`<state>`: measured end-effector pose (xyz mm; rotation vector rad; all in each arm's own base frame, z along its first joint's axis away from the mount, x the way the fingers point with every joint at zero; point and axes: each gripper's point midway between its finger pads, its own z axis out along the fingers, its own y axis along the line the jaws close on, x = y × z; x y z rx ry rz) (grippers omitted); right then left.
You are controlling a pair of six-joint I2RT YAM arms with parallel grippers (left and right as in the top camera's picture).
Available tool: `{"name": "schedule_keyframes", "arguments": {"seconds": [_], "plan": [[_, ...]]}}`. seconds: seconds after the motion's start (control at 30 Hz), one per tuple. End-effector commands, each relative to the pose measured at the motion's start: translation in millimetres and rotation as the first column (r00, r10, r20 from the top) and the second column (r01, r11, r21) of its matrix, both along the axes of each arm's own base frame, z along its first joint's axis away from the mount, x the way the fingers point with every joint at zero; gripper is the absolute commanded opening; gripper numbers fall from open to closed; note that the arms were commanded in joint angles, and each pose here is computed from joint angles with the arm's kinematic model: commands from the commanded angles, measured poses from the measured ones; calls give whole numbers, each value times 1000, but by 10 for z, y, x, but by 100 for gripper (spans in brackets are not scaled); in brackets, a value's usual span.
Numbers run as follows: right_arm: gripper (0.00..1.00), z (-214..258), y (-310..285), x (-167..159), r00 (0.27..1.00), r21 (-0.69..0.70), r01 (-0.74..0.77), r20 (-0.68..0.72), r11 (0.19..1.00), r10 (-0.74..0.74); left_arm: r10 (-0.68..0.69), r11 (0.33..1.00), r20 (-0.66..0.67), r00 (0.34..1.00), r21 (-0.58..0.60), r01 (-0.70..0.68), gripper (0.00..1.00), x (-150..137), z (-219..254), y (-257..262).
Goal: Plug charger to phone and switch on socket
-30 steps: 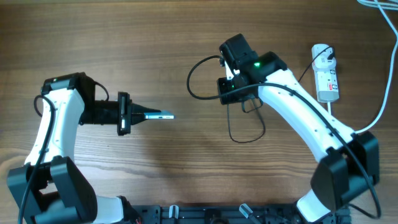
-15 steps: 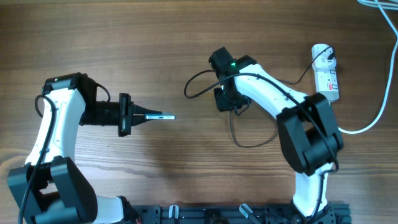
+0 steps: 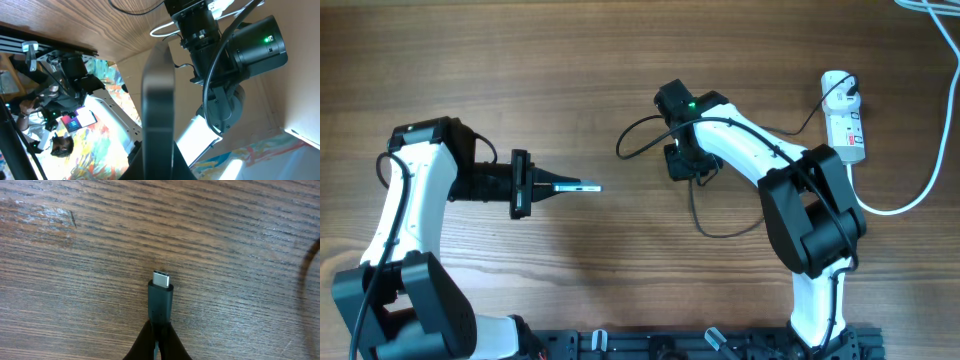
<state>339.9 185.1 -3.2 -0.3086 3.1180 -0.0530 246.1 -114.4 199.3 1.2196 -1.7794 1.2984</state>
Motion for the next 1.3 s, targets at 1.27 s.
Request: {"name": "schedule_keyframes", "arguments": {"seconds": [1.27], "plan": [[4, 706, 272, 80, 990, 264, -126, 88, 956, 106, -68, 998, 337, 939, 9, 69, 4, 116, 65, -14]]}}
